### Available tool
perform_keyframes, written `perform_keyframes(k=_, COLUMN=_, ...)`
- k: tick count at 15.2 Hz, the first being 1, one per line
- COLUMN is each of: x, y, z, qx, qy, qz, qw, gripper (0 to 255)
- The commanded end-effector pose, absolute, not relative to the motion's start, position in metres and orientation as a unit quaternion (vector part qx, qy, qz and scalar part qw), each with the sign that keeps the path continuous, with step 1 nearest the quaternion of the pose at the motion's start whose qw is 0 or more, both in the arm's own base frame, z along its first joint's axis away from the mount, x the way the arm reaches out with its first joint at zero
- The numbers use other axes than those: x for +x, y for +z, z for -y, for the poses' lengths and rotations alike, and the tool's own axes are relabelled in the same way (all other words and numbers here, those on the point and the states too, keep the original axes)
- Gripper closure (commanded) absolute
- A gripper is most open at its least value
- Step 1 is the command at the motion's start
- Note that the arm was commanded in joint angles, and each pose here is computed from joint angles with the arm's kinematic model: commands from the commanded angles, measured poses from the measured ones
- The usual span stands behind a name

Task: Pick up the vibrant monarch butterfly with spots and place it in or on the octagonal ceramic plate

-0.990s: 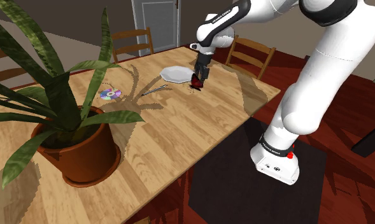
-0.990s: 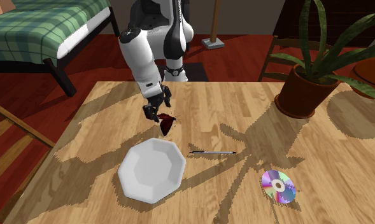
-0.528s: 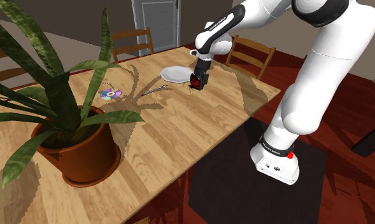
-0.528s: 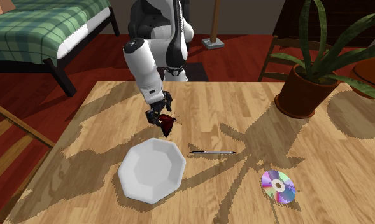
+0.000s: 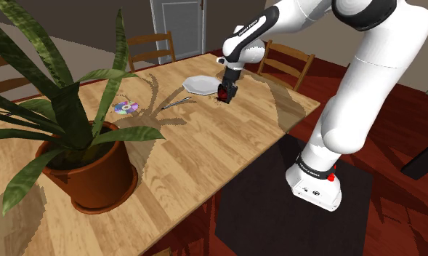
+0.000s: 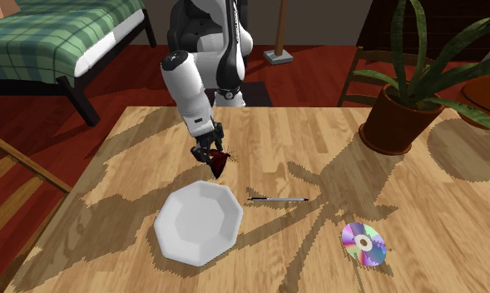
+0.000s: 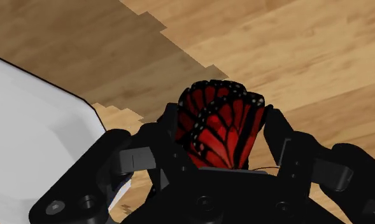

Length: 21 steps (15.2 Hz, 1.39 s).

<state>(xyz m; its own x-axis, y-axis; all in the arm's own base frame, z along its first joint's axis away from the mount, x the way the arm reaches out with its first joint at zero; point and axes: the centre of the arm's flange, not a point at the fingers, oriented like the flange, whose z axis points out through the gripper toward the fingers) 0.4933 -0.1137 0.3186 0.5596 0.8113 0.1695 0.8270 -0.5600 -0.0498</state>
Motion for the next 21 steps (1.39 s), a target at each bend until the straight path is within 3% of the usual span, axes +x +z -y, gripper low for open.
perform_keyframes(k=1, x=0.492, y=0.316, z=0.112, qx=-0.880, qy=-0.060, qz=0.466, qw=0.065, gripper=255)
perform_keyframes(k=9, x=0.492, y=0.316, z=0.112, qx=-0.880, qy=-0.060, qz=0.466, qw=0.065, gripper=255)
perform_keyframes(k=21, x=0.492, y=0.379, z=0.112, qx=-0.880, qy=-0.060, qz=0.466, qw=0.065, gripper=255)
